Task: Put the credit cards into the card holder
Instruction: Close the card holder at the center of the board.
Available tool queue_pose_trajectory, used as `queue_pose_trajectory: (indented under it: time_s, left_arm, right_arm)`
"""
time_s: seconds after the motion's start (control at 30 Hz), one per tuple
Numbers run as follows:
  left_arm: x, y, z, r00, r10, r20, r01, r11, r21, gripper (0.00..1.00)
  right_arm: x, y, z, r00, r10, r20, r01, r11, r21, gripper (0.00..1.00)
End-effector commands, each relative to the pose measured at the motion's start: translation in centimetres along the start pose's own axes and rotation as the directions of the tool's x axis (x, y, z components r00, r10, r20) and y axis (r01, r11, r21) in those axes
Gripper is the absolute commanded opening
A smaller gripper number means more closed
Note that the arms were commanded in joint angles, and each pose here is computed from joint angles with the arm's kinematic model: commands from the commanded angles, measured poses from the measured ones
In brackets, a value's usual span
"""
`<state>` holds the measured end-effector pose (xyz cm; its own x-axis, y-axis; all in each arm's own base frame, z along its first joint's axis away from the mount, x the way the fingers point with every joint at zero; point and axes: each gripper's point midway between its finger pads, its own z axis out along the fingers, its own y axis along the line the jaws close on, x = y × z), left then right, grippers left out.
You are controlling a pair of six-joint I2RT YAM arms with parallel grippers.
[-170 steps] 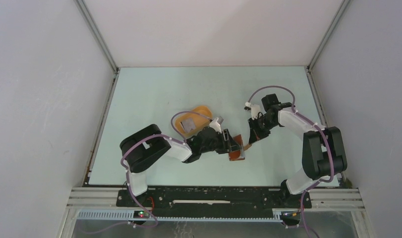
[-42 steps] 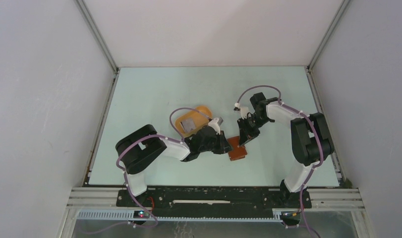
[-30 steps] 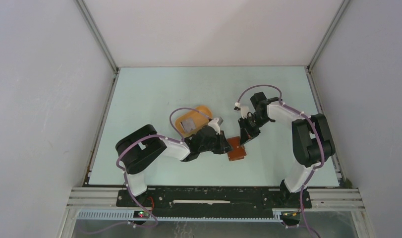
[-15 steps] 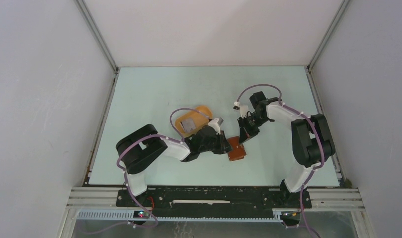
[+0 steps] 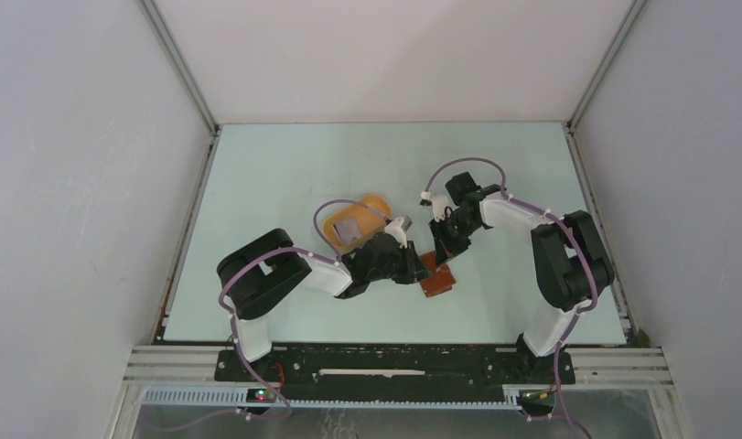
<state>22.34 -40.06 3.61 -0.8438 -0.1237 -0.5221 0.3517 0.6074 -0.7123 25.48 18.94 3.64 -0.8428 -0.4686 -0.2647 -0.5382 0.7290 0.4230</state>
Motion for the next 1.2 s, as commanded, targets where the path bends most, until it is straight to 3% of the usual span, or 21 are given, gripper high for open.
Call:
queue_pose_trajectory:
  time_s: [0.0,0.8,1.17]
  left_arm:
    - [-0.1,0.0,0.3,1.0,-0.008,0.013,0.008,1.0,0.002,0.16]
    - [-0.3,0.3,-0.2,1.0,-0.016,0.026,0.016,1.0,0.002,0.15]
    - [-0.4,0.1,-0.1,1.0,-0.016,0.025,0.016,1.0,0.01,0.15]
  right_arm:
    - [-0.8,-0.6,0.3,0.999,-0.026,0.031,0.024,0.998,0.061,0.0]
    - [2.2,-1.0,1.0,0.989,-0.125,-0.084,0.14,0.971,0.193,0.0]
    - [2.6,-0.1,0.3,0.993,-0.096,-0.068,0.1,0.993,0.065,0.0]
